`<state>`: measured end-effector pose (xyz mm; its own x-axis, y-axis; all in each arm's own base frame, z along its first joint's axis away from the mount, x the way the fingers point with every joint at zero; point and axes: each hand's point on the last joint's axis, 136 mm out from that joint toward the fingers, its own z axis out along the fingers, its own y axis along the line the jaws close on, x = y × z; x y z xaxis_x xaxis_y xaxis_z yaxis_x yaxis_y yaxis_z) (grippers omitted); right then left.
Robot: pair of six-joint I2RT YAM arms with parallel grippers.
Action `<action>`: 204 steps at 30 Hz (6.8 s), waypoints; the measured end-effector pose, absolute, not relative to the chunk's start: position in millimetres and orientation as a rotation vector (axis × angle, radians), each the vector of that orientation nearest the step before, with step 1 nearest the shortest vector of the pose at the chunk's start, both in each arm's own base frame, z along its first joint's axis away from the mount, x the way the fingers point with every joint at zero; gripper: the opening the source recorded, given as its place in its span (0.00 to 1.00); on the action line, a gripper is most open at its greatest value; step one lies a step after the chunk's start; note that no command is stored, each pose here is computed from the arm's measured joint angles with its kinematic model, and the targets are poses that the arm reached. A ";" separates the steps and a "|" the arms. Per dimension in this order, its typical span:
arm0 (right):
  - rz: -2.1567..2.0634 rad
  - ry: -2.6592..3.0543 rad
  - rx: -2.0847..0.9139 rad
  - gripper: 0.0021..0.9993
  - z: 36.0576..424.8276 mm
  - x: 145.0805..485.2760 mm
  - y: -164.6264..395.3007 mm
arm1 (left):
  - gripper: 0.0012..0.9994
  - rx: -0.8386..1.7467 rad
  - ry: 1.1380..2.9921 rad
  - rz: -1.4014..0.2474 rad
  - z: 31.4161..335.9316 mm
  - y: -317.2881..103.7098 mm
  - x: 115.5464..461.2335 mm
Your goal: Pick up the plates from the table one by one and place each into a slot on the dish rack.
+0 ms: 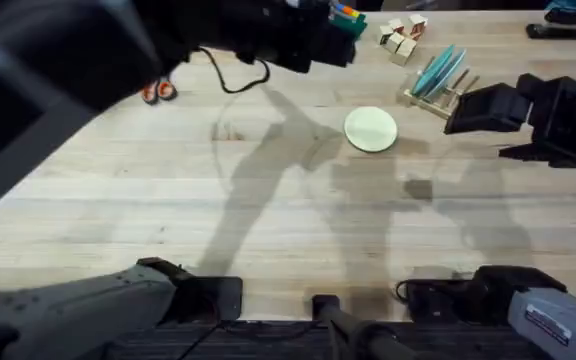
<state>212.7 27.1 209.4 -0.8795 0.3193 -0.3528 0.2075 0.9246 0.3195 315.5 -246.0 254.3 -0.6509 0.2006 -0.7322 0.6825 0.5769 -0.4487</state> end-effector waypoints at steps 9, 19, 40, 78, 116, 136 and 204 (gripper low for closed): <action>0.384 2.677 0.383 1.00 209.4 212.7 27.2 | 0.04 0.687 2.294 -1.206 200.0 -272.9 328.3; 0.384 2.678 0.383 1.00 209.4 212.7 27.2 | 0.04 0.668 2.382 -1.296 147.1 -285.6 341.1; 0.382 2.678 0.379 1.00 209.4 212.7 27.1 | 0.04 0.652 2.467 -1.355 94.9 -299.7 343.8; 0.381 2.678 0.373 1.00 209.4 212.7 27.1 | 0.04 0.599 2.555 -1.393 42.8 -310.6 344.4; 0.381 2.678 0.373 1.00 209.4 212.7 27.1 | 0.04 0.552 2.585 -1.372 35.0 -310.1 348.1; 0.405 2.690 0.329 1.00 195.4 249.2 28.8 | 0.04 0.552 2.579 -1.346 35.0 -310.4 352.0; 0.675 2.570 0.271 0.41 59.0 343.7 89.6 | 0.04 0.550 2.584 -1.341 34.9 -310.2 352.2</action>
